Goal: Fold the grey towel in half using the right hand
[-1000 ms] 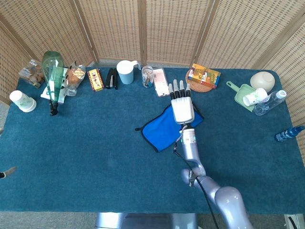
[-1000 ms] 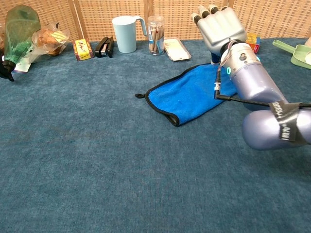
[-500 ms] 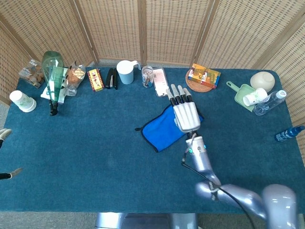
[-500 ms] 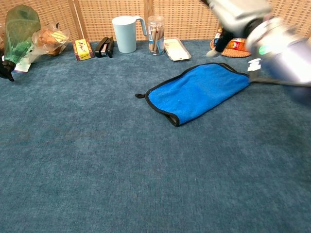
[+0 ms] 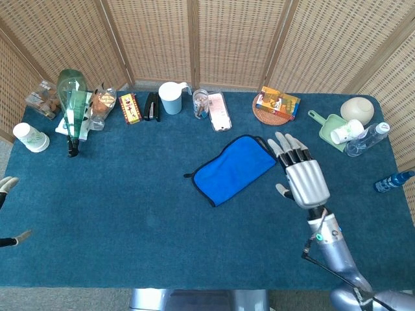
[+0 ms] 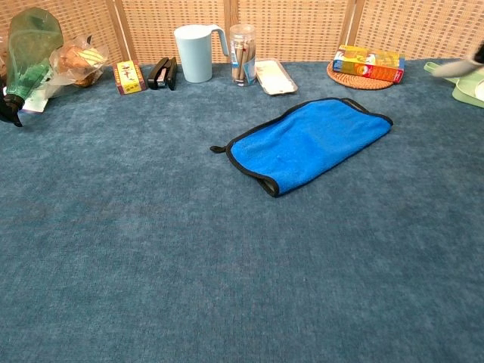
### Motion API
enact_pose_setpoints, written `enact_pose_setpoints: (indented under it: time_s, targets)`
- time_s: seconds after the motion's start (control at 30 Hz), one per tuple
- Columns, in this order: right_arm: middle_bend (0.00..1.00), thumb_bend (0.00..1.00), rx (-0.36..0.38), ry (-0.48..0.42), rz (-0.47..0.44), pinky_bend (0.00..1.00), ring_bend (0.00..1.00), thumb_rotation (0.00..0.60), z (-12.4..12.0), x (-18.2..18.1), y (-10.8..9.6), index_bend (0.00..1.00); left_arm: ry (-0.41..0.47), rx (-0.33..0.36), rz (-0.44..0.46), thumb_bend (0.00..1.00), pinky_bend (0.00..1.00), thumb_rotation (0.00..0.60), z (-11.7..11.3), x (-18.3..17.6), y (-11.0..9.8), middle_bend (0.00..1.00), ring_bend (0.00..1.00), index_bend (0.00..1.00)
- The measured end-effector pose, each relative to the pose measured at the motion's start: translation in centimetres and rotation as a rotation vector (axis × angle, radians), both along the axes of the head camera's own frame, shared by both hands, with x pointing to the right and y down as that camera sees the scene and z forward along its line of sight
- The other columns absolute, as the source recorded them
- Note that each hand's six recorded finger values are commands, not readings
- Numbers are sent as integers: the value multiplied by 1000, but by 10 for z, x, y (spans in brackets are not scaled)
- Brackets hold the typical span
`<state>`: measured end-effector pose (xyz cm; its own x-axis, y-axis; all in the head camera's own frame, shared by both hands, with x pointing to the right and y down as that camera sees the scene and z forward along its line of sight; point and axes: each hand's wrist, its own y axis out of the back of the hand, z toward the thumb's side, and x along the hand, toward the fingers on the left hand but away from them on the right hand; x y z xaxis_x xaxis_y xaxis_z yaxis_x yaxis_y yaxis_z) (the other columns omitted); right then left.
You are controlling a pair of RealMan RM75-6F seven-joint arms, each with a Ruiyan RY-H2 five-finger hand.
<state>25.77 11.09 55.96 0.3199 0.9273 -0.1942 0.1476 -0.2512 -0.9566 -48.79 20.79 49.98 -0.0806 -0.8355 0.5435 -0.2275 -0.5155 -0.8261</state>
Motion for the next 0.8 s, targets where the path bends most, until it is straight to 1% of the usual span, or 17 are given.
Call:
enact_pose_setpoints:
  time_s: [0.1,0.23,0.3,0.43,0.53,0.63,0.8]
  targets:
    - [0,0,7,-12,2,192,0,600,-6,13,8,2,0,4,1,81,0,600,-1,0,0,0,0,0]
    - [0,0,49,7,32,192,0,600,-11,36,14,4,-1,10,4,80,0,600,-3,1,2,0,0,0]
    - [0,0,56,8,52,192,0,600,-11,48,18,4,-2,11,3,80,0,600,-4,1,4,0,0,0]
    - [0,0,28,9,116,192,0,600,-10,77,35,2,-5,15,1,80,0,600,-6,1,6,0,0,0]
    - [0,0,13,38,158,190,0,600,-15,98,50,1,-8,18,-2,80,0,600,-7,0,7,0,0,0]
    - [0,0,4,54,195,175,0,600,-22,112,60,1,-11,21,-3,80,0,600,-7,-1,7,0,0,0]
    - [0,0,-10,35,250,164,0,600,-30,126,74,0,-17,19,-3,80,0,600,-6,0,7,0,0,0]
